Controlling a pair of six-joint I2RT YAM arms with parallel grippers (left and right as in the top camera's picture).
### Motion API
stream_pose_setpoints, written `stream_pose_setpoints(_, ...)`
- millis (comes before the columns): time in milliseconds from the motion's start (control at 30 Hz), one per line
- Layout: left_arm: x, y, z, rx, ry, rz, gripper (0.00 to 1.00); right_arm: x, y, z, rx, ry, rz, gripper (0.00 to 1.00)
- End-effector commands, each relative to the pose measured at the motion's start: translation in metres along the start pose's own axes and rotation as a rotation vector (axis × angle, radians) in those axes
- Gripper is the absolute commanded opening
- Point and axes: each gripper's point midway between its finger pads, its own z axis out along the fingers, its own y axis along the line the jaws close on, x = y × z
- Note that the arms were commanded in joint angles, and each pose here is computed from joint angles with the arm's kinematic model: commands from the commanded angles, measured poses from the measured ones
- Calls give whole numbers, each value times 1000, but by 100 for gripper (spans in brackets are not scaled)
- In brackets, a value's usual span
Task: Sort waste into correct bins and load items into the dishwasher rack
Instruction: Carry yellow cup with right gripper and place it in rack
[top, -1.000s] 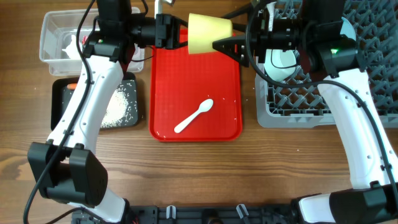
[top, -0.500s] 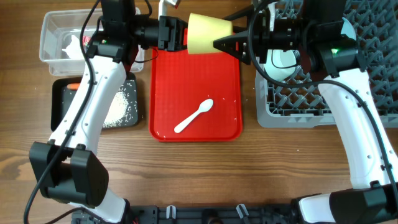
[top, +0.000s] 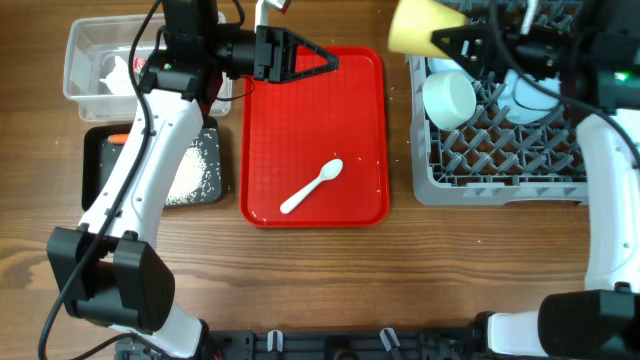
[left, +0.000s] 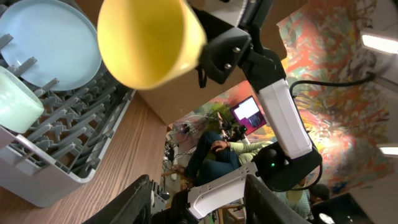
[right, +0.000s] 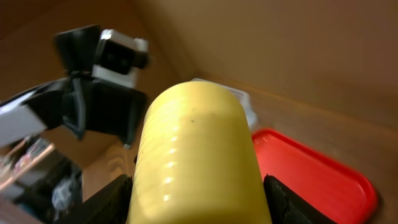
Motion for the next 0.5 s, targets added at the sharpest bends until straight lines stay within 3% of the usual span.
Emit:
stream_pose_setpoints(0, -2, -2, 1, -6, -5, 25, 47, 10, -40, -29, 201, 1, 166, 48)
stream_pose_setpoints(133, -7, 3, 1, -40, -31, 73, 50, 54, -78, -64, 482, 100, 371, 48)
stream_pose_setpoints(300, -1, 17, 0, -86, -39, 117, 52, 116, -87, -93, 727, 310, 547, 52)
stream_pose_setpoints(467, 10, 85, -17, -441, -114, -53, 56, 157, -86, -120, 986, 509, 608, 52)
